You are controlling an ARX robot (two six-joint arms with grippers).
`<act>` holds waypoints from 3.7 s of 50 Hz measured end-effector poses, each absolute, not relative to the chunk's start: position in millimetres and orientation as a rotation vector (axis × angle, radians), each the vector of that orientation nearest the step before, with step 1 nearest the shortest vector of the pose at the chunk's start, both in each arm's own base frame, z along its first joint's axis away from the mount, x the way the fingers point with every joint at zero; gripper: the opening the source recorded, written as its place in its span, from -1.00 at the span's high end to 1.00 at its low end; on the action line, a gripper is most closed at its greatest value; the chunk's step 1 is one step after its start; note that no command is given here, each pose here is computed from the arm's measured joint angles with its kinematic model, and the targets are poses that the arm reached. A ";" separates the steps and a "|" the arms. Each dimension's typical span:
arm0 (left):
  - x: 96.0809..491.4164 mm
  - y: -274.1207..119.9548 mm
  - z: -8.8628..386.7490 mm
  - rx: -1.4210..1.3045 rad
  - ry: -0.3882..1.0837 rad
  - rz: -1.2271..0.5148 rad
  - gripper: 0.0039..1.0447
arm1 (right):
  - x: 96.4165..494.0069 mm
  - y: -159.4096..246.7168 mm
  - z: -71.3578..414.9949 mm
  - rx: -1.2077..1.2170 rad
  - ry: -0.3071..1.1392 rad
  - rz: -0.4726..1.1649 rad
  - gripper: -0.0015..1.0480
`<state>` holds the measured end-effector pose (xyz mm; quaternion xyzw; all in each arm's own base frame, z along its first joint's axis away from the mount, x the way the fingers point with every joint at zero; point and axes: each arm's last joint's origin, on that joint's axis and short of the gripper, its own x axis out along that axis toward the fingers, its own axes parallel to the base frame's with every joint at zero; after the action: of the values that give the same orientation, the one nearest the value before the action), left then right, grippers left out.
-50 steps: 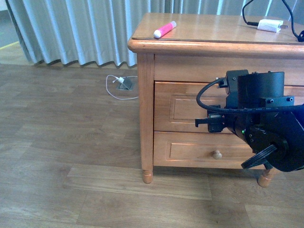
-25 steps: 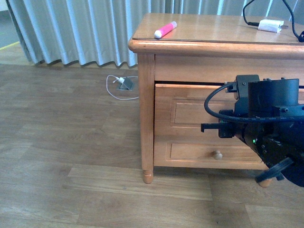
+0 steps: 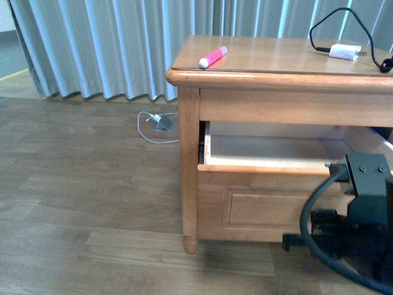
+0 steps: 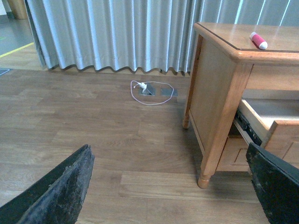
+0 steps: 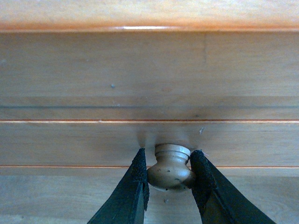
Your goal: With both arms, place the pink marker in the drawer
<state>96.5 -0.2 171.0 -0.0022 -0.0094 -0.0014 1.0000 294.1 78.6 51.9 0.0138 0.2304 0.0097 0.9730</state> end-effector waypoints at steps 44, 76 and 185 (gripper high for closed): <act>96.5 -0.2 171.0 -0.004 -0.019 -0.002 -0.89 | 176.9 27.0 158.4 0.167 0.446 0.123 -0.84; 96.5 -0.2 171.0 -0.004 -0.019 -0.003 -0.89 | 106.2 13.1 218.1 0.209 0.333 0.212 -0.84; 434.3 -182.4 275.7 0.181 0.212 -0.376 -0.89 | 106.2 13.1 218.1 0.211 0.333 0.212 -0.84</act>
<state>434.3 -182.4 275.7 0.0897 0.1048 -0.1862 0.9728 106.2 13.1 218.1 0.1045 0.1653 0.1050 0.9751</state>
